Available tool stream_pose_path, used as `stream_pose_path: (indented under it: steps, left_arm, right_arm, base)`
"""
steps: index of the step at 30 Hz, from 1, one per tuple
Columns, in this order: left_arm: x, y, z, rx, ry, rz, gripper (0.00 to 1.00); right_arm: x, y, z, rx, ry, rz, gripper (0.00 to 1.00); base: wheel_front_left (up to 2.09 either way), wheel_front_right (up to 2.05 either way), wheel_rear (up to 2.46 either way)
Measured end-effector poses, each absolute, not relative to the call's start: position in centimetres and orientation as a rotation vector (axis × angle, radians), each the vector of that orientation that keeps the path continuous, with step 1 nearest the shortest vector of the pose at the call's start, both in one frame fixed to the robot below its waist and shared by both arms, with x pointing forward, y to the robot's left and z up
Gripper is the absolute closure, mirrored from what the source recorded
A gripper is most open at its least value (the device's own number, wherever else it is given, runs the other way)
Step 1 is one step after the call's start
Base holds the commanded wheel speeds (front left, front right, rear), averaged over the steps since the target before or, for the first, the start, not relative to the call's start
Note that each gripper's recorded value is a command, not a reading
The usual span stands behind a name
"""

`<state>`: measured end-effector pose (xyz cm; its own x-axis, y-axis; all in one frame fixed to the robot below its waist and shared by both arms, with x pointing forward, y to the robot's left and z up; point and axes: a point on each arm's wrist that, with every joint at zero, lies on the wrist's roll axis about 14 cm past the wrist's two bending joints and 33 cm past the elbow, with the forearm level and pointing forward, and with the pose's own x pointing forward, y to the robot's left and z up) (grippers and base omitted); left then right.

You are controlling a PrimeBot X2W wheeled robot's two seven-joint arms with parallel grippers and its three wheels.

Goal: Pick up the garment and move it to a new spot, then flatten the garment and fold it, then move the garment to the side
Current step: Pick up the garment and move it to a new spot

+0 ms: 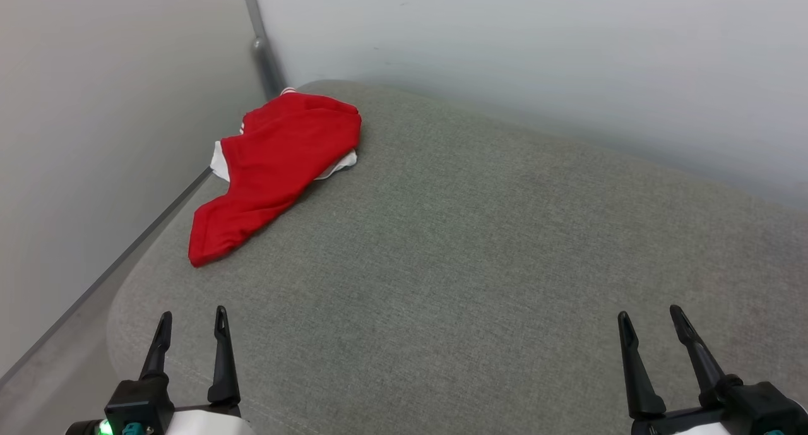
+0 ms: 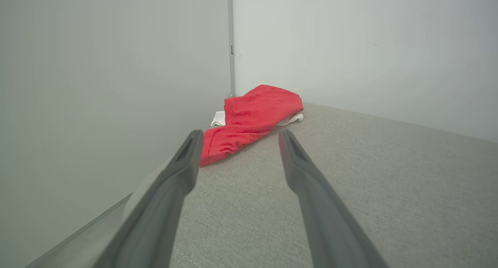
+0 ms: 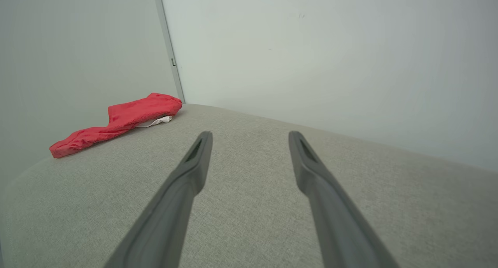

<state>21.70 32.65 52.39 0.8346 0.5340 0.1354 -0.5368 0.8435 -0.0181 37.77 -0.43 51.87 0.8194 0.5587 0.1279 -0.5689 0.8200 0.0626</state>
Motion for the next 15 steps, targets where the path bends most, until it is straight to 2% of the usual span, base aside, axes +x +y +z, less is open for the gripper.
stream_pose_path:
  steps: [9,15]
  left_arm:
    - [21.5,33.6,52.1,0.019,-0.124,0.599,0.0]
    - [24.9,35.6,55.5,0.061,-0.211,0.571,0.0]
  right_arm:
    - [37.8,0.1,51.4,0.098,-0.095,0.617,0.0]
    - [38.8,-0.3,51.1,0.077,-0.099,0.601,0.0]
  base:
    - [0.0,0.0,0.0]
    - [0.0,0.0,0.0]
